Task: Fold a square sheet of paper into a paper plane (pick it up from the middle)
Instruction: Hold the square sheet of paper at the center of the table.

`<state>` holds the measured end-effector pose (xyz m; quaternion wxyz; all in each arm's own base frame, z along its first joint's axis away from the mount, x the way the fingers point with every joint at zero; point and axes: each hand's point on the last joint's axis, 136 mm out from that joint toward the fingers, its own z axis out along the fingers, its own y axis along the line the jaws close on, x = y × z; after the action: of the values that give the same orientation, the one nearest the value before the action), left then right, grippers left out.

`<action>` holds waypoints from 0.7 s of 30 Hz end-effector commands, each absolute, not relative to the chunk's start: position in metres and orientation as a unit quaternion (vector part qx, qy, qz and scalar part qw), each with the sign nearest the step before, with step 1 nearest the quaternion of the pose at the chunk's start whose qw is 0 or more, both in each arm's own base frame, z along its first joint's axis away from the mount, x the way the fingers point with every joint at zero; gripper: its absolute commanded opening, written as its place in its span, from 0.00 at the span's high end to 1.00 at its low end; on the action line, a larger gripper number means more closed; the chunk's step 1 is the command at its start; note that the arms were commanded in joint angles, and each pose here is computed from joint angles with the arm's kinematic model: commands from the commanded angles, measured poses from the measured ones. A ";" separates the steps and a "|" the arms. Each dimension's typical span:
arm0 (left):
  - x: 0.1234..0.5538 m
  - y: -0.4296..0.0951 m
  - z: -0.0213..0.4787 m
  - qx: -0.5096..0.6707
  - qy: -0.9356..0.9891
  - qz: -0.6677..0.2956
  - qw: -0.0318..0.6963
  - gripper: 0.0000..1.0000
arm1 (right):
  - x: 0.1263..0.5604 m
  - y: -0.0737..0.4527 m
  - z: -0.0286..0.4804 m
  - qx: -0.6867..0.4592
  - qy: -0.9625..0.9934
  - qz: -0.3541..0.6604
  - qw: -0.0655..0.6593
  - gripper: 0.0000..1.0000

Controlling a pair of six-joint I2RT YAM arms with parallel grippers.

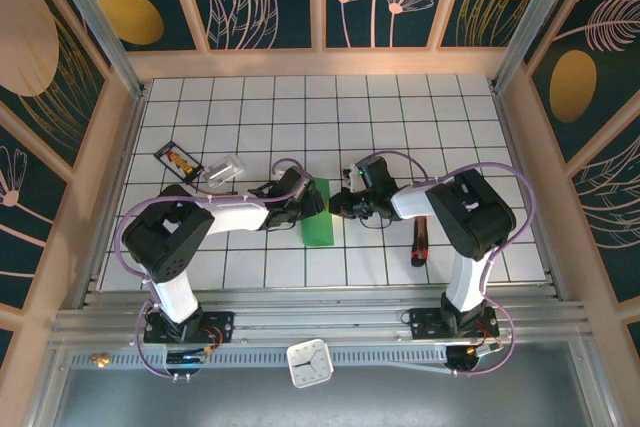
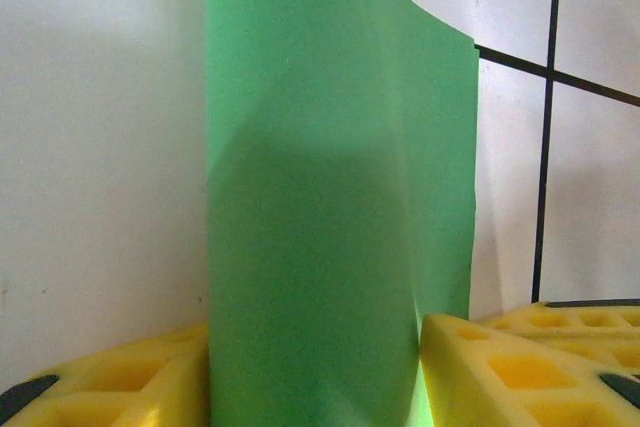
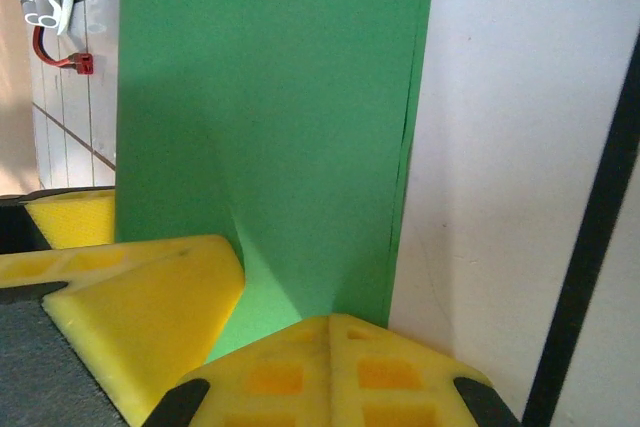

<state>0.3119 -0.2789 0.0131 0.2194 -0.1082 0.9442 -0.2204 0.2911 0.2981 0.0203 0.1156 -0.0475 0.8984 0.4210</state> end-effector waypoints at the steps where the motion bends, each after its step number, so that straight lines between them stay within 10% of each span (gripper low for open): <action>1: 0.286 -0.249 -0.060 -0.104 0.971 -0.142 0.159 0.47 | 0.290 0.295 0.005 -0.051 0.911 0.393 0.111 0.98; 21: 0.297 -0.252 -0.038 -0.107 0.966 -0.146 0.183 0.39 | 0.289 0.274 -0.024 -0.041 0.941 0.318 0.109 0.99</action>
<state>0.3129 -0.2819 0.0165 0.2229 -0.1046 0.9439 -0.2202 0.2916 0.2977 0.0171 0.1184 -0.0595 0.9070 0.3998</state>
